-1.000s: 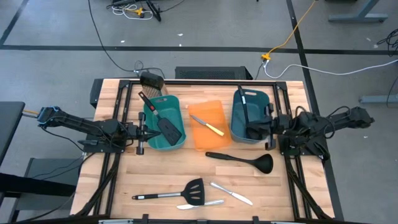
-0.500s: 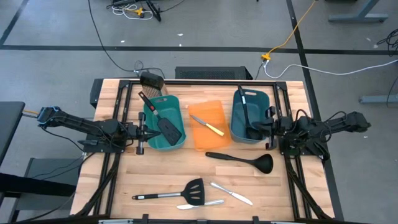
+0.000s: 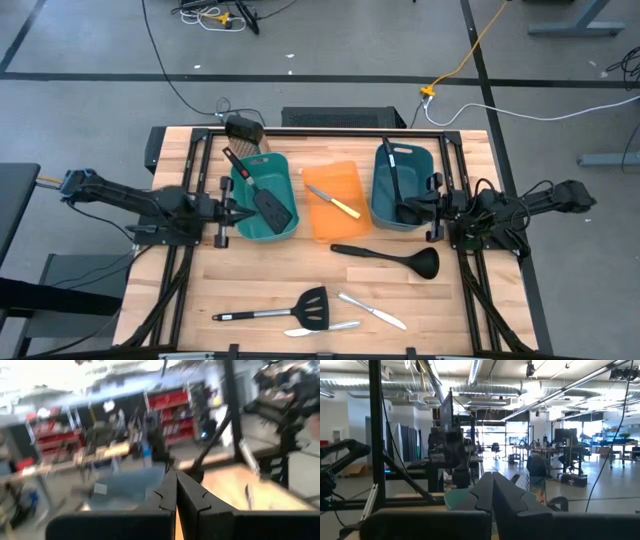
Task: Pick & Place Kitchen Items
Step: Put the black spatula into the green bin
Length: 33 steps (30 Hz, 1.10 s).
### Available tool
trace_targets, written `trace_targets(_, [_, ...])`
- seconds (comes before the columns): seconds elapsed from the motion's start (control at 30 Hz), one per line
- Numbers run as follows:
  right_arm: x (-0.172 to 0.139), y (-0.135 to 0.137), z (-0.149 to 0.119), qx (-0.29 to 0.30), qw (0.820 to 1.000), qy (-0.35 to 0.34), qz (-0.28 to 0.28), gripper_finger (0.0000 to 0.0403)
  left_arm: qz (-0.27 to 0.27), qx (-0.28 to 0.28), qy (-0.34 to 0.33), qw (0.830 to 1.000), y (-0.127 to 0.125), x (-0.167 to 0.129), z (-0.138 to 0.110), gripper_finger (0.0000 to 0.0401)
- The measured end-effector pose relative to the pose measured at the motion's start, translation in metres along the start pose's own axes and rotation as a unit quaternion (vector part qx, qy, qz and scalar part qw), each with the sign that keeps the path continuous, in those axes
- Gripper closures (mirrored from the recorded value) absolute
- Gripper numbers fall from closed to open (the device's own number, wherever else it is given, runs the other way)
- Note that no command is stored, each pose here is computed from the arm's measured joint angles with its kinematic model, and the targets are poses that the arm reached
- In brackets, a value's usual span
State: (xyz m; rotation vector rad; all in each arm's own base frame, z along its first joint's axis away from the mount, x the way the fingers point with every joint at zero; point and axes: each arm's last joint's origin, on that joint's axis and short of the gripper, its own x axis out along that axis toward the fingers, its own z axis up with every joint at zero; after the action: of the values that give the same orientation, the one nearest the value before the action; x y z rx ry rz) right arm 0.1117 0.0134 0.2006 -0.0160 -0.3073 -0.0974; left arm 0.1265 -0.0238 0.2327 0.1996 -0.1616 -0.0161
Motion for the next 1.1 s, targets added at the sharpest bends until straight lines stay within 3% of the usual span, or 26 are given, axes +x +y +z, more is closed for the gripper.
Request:
trace_targets(0.1, [0.0,0.0,0.0,0.0,1.0,0.0,-0.003,0.0392,-0.008,0.005,-0.005,1.0,0.002,0.013,0.044,0.0397])
trace_targets(0.23, [0.0,-0.001,0.0,0.0,1.0,0.002,-0.016,0.0393,0.005,0.015,0.089,0.996,0.001,0.036,0.088,0.0397])
trace_targets(0.37, [0.0,-0.001,0.0,0.001,1.0,0.002,-0.022,0.0391,-0.014,0.031,0.209,0.977,-0.014,0.064,0.107,0.0397])
trace_targets(0.47, [0.0,-0.001,0.0,0.001,1.0,0.002,-0.026,0.0391,-0.043,0.025,0.258,0.965,-0.033,0.085,0.116,0.0397])
trace_targets(0.6, [0.0,-0.001,0.0,0.002,1.0,0.003,-0.026,0.039,-0.072,0.019,0.312,0.947,-0.062,0.108,0.121,0.0394])
trace_targets(0.8, [0.0,-0.001,0.0,0.006,1.0,0.005,-0.026,0.039,-0.085,0.0,0.398,0.914,-0.098,0.125,0.116,0.0355])
trace_targets(0.97, [0.0,-0.001,-0.001,0.011,1.0,0.007,-0.026,0.039,-0.118,-0.035,0.45,0.885,-0.13,0.134,0.099,0.0328])
trace_targets(1.1, [0.0,-0.001,-0.001,0.011,1.0,0.007,-0.026,0.039,-0.127,-0.045,0.509,0.85,-0.155,0.134,0.076,0.0301])
